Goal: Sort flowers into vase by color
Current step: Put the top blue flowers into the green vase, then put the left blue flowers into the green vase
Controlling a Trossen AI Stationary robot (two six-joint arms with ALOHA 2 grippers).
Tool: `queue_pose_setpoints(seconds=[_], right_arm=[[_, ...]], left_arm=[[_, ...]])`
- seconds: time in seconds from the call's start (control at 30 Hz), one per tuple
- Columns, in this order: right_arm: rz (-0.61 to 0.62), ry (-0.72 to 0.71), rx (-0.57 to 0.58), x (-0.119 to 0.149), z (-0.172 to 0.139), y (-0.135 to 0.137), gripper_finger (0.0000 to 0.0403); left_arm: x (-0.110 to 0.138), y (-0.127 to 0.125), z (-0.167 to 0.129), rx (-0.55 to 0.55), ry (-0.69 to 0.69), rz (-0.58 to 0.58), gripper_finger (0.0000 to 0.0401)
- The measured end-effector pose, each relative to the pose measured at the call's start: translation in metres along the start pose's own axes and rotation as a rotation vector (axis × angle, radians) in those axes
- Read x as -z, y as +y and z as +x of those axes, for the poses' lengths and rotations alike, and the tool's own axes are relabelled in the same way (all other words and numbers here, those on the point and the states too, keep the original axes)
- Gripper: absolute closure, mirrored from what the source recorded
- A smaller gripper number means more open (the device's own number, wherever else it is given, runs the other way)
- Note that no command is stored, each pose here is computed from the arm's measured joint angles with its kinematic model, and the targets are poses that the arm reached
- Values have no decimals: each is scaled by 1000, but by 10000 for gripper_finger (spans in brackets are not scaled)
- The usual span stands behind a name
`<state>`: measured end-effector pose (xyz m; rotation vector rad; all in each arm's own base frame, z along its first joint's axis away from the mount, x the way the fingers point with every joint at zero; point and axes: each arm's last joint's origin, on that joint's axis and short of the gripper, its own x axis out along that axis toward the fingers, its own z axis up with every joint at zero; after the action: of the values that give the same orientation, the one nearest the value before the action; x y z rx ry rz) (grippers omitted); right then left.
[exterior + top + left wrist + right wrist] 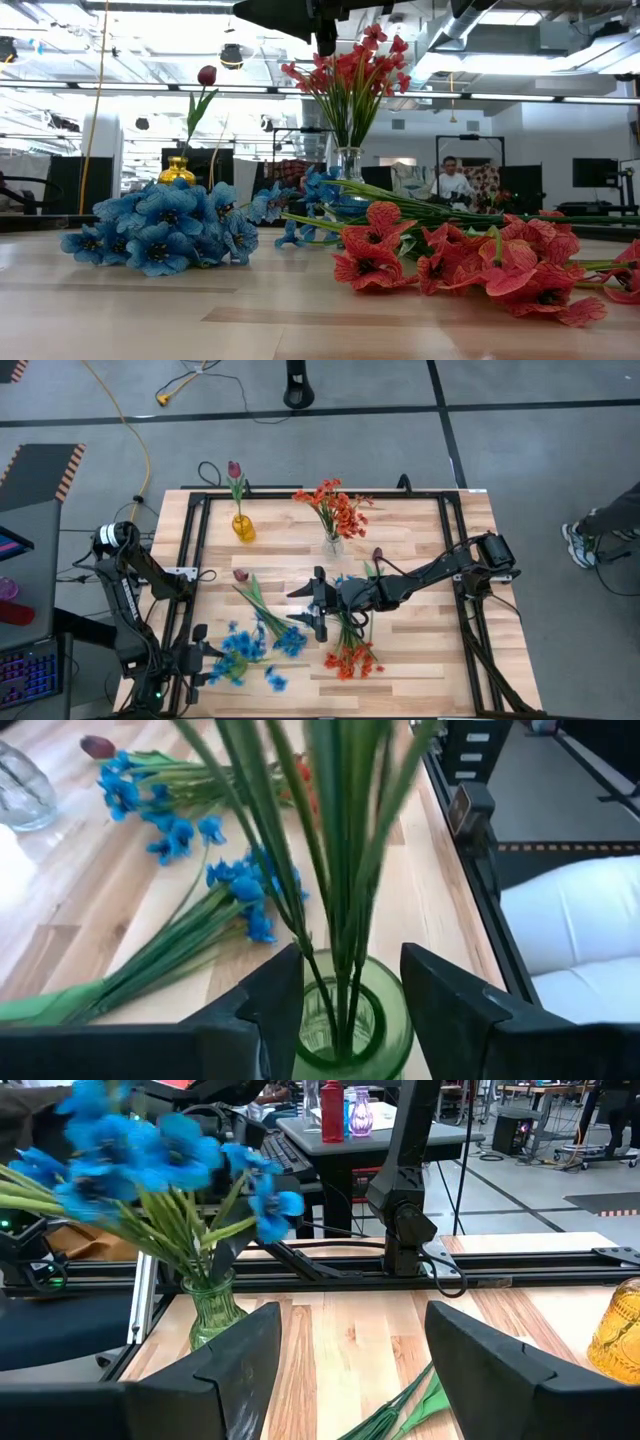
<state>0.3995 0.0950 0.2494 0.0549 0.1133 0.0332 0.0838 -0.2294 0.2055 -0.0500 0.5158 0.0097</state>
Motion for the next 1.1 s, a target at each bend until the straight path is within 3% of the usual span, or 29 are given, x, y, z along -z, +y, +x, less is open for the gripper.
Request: queue_pose_setpoints(seconds=[0.4,0.67,0.87,1.1], right_arm=[[0,1,0,0,0,0,127],[0,0,0,0,0,0,127],[-1,1,0,0,0,0,127],[-1,1,0,0,0,0,127]], left_arm=[[1,1,-2,2,5,15,270],[-8,9,-19,-10,25,-17,271],[-17,21,-30,44,121,-63,271],[-32,34,-46,129,128,-111,272]])
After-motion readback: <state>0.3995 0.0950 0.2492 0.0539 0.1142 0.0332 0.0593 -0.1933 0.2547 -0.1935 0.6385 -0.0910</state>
